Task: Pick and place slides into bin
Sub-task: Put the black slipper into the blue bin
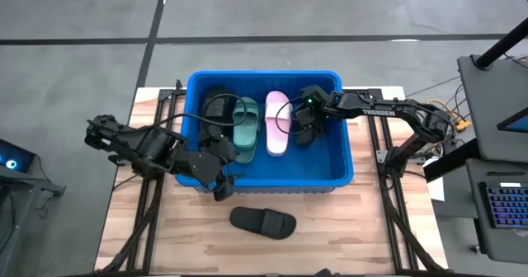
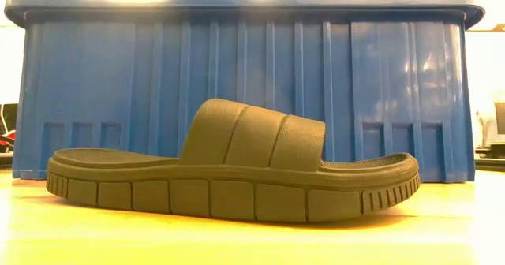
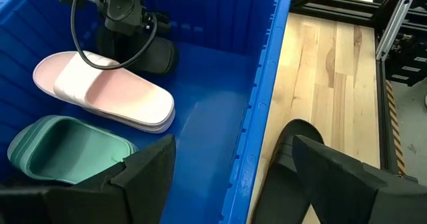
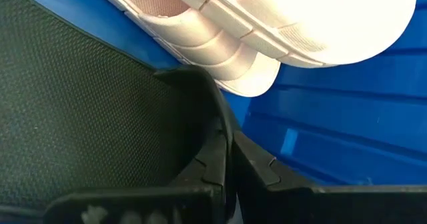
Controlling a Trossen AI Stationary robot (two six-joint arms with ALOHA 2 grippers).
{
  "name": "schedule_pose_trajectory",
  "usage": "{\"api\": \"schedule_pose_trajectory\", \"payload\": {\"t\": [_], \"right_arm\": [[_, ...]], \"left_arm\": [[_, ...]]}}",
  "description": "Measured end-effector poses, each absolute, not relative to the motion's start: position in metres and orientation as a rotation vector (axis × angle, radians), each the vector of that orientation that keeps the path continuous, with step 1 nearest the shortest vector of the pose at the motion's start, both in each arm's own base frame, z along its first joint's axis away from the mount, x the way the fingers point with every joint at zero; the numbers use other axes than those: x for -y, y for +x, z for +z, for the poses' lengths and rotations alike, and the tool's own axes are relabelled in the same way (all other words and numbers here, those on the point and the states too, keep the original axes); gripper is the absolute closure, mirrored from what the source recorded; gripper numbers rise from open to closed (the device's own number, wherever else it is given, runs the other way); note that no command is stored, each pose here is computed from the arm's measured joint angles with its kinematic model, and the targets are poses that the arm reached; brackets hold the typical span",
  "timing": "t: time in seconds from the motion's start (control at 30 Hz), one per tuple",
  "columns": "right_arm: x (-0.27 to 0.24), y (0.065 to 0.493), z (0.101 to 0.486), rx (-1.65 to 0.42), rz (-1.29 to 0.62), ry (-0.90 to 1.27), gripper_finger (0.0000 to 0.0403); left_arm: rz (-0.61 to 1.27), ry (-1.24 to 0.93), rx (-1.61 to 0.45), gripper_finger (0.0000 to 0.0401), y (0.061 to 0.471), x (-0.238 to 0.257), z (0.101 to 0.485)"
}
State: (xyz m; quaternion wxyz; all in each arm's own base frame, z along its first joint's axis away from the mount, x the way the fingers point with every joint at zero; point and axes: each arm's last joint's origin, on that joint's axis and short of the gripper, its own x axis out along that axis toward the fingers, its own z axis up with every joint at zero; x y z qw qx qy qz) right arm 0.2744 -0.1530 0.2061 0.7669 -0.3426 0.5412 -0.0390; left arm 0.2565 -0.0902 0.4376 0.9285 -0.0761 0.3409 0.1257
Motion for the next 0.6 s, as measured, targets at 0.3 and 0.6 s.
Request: {"api": "schedule_pose_trajectory", "payload": {"t": [0.3,0.6], "right_arm": [[0.1532,0.2753,0.2067,-1.169,-0.055,-0.794,0.0394],[0.1532,0.2769,0.2159,-1.115,-0.096,-0.805,0.0394]], "left_arm": [[0.258,-0.156,-0.698,0.0118,0.2565,0.0902,0.4376],[0.256,-0.15,-0.699,0.0118,0.2565,0.0902,0.4376]]}}
